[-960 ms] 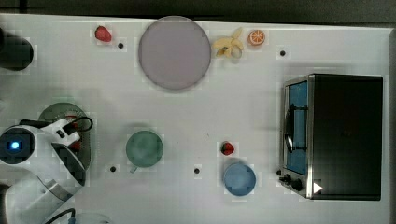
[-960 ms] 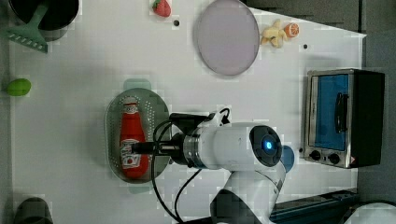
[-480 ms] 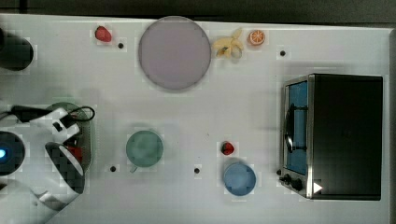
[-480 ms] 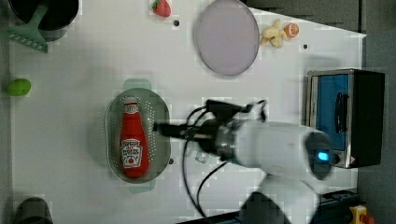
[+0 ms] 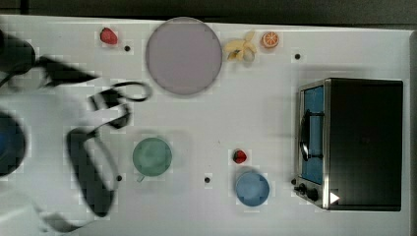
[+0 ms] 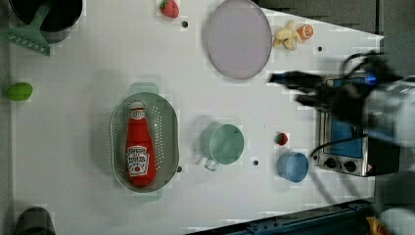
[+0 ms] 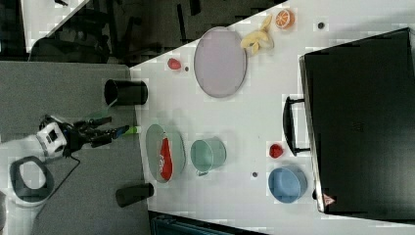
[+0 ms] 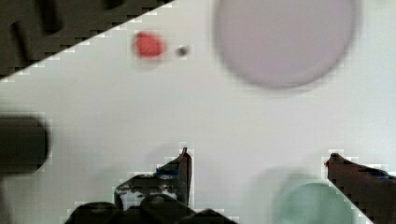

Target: Pick Ketchup from the table and place it in strainer.

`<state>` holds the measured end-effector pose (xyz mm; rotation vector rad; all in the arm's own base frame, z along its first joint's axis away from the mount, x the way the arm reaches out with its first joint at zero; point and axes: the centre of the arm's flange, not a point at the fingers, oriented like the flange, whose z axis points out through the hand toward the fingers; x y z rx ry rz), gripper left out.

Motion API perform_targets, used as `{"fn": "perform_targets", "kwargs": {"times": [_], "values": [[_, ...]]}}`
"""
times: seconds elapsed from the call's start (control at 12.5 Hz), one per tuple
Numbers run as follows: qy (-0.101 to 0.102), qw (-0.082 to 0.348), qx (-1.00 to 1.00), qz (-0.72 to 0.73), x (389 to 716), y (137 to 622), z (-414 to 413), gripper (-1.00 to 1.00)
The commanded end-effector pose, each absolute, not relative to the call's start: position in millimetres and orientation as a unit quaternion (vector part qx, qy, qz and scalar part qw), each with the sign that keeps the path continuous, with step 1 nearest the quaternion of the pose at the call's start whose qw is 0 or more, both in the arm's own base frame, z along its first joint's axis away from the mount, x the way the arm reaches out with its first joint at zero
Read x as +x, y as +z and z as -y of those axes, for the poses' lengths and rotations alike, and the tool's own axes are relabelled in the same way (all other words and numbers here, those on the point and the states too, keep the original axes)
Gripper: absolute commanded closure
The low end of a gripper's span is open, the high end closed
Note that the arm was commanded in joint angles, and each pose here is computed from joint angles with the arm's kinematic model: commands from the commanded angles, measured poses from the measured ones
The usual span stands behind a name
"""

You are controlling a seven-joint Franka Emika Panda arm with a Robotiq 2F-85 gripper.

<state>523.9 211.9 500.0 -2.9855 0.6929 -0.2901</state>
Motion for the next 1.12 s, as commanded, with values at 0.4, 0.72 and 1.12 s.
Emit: {"fn": "perform_targets", "kwargs": {"times": [0.4, 0.72, 1.12], "values": [[-0.005, -0.011, -0.918, -0.396, 537.5, 580.4, -27.4, -1.0], [0.015, -0.014, -0.907, -0.421, 529.1, 601.7, 2.8, -1.0], [0.013, -0.01, -0.902, -0.432, 531.1, 598.3, 16.4, -1.0]]}}
